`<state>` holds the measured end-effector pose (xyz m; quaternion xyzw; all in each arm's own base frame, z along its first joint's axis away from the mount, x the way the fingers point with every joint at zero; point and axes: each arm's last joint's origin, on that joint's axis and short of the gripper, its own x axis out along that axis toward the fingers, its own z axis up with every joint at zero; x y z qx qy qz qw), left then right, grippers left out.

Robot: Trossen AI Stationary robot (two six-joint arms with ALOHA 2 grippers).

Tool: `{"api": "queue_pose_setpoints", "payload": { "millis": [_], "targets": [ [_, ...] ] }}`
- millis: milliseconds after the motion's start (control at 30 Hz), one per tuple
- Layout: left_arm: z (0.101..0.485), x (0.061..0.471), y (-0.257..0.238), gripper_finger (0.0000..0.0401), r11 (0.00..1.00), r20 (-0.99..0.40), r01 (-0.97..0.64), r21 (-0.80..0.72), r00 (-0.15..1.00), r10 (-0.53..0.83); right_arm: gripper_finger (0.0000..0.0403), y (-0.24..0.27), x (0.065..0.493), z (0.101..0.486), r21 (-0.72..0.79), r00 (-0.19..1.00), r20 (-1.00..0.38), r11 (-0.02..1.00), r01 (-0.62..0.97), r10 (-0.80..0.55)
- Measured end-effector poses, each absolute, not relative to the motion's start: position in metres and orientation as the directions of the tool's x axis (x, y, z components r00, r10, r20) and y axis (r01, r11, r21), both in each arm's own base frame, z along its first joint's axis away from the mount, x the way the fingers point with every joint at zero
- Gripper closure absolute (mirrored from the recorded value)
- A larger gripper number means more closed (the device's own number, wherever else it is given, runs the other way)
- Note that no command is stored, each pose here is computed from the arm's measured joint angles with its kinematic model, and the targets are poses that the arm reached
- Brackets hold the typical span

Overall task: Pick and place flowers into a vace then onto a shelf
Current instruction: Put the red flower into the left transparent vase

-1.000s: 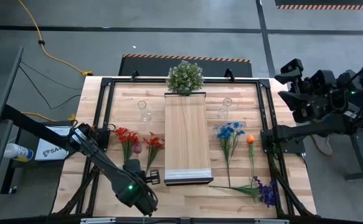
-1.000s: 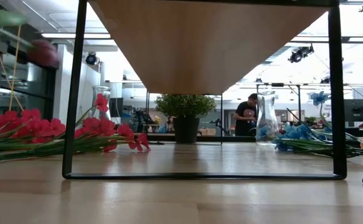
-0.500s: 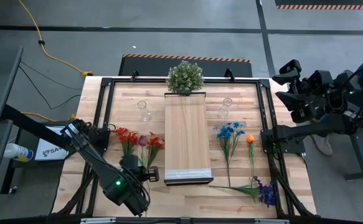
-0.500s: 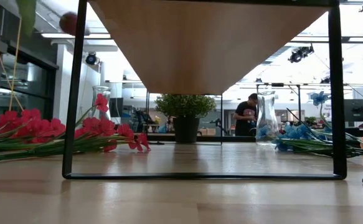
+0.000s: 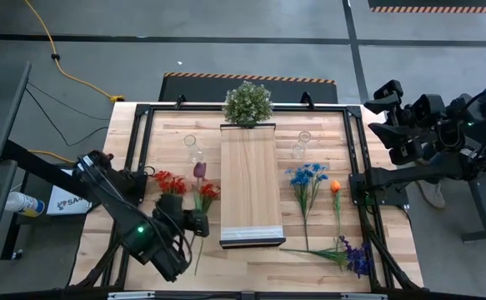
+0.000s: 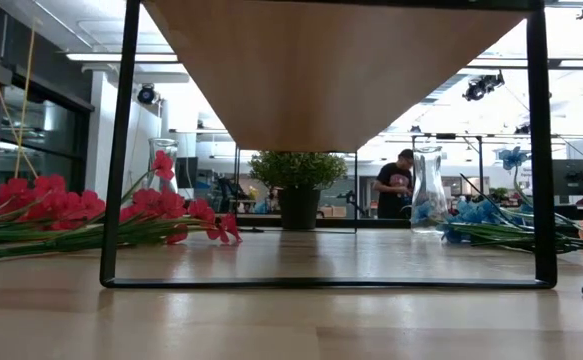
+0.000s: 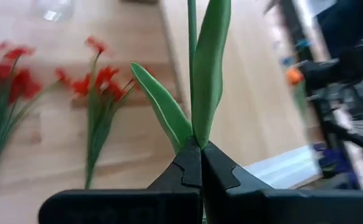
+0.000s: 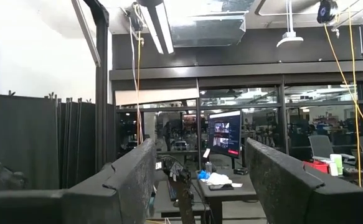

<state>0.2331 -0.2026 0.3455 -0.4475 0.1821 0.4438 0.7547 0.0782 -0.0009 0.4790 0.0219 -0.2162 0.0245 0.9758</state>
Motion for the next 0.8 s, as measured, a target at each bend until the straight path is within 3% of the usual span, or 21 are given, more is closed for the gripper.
{"api": "queue_pose_setpoints", "payload": {
  "millis": [433, 800],
  "targets": [
    [0.388, 0.214, -0.175, 0.0376, 0.488, -0.309, -0.681, -0.546, 0.705, 0.638, 0.0167, -0.001, 0.078, 0.479, 0.032, 0.905, 0.423, 0.998, -0.058, 0.039],
    [0.399, 0.222, -0.151, 0.0376, 0.572, -0.162, -0.729, -0.376, 0.66, 0.734, 0.0167, -0.001, 0.078, 0.479, 0.024, 0.905, 0.423, 0.998, -0.054, 0.039]
  ]
}}
